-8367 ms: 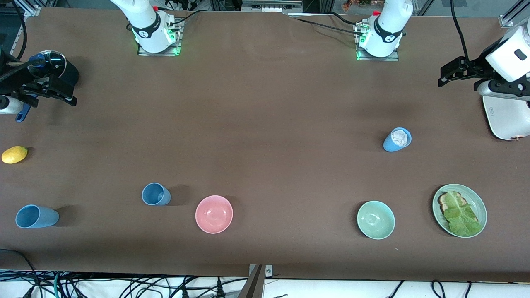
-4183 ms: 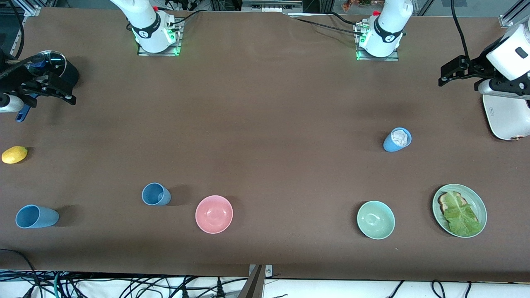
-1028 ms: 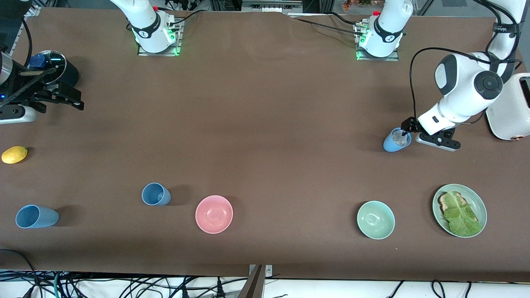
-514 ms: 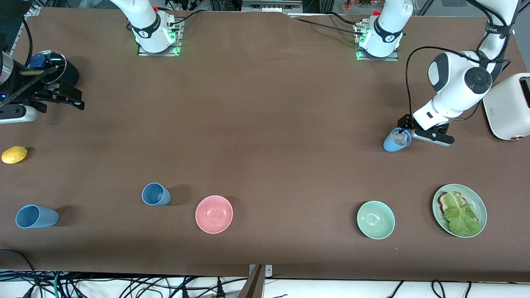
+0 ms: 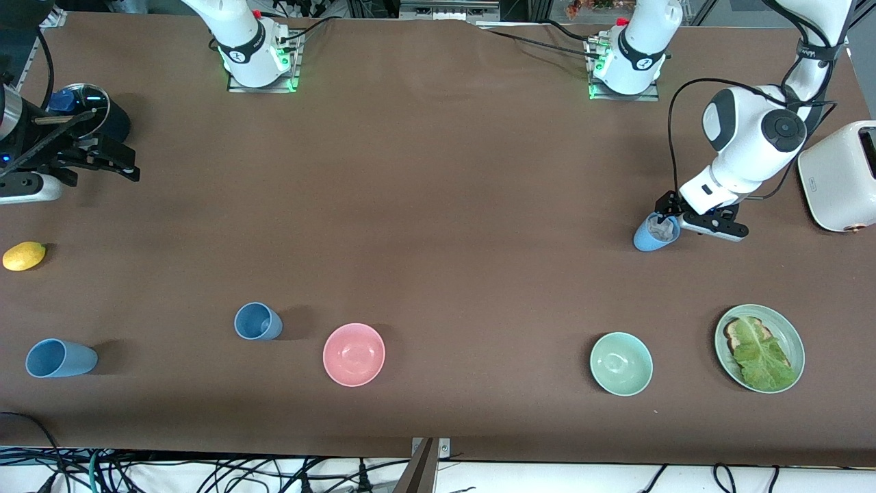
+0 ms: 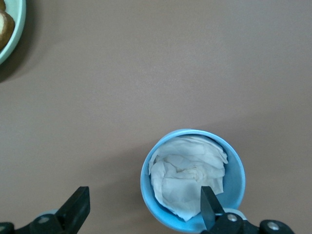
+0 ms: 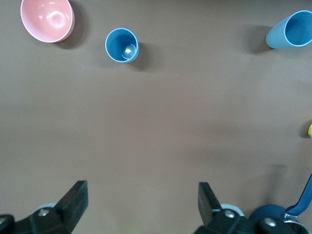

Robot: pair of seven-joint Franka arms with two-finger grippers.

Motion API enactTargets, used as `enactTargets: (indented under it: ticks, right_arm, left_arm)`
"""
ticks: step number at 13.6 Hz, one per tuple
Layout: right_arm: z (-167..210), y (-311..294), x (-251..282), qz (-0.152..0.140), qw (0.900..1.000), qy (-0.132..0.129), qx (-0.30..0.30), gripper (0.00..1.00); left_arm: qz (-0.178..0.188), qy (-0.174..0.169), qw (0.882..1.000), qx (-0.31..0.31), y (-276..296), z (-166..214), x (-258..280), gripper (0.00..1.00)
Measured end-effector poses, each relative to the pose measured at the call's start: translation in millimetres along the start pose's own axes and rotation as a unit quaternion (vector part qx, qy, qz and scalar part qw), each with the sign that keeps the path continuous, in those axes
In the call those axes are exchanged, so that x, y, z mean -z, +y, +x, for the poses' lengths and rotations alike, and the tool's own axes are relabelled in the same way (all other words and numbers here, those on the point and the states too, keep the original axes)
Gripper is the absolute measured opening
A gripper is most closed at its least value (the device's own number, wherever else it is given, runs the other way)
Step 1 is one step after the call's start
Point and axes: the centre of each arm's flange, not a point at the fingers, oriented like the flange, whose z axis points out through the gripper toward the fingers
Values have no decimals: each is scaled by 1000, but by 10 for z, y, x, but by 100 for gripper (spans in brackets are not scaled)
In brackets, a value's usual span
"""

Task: Stack blue cups with both arms
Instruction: 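Close the left gripper around the tissue-filled blue cup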

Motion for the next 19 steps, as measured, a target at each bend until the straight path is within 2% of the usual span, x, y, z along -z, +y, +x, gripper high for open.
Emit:
enactTargets:
  ticks: [7,9,17,19]
  right_arm:
    - [0,-3,0,0,1000,0,0,100]
    - [1,-3,-5,0,1000,-1,0,100]
    - [9,-4,-37,0,1000,-4,0,100]
    - [12,-13,-44,0,1000,-4,1,100]
  left_arm:
    - [4,6,1000,-4,28,12,-210,100]
    - [5,7,1000,-4,28,13,-233,94]
    - [6,11,1000,-4,27,26,-226,7]
    - [7,14,1000,-5,26,39,-200,6]
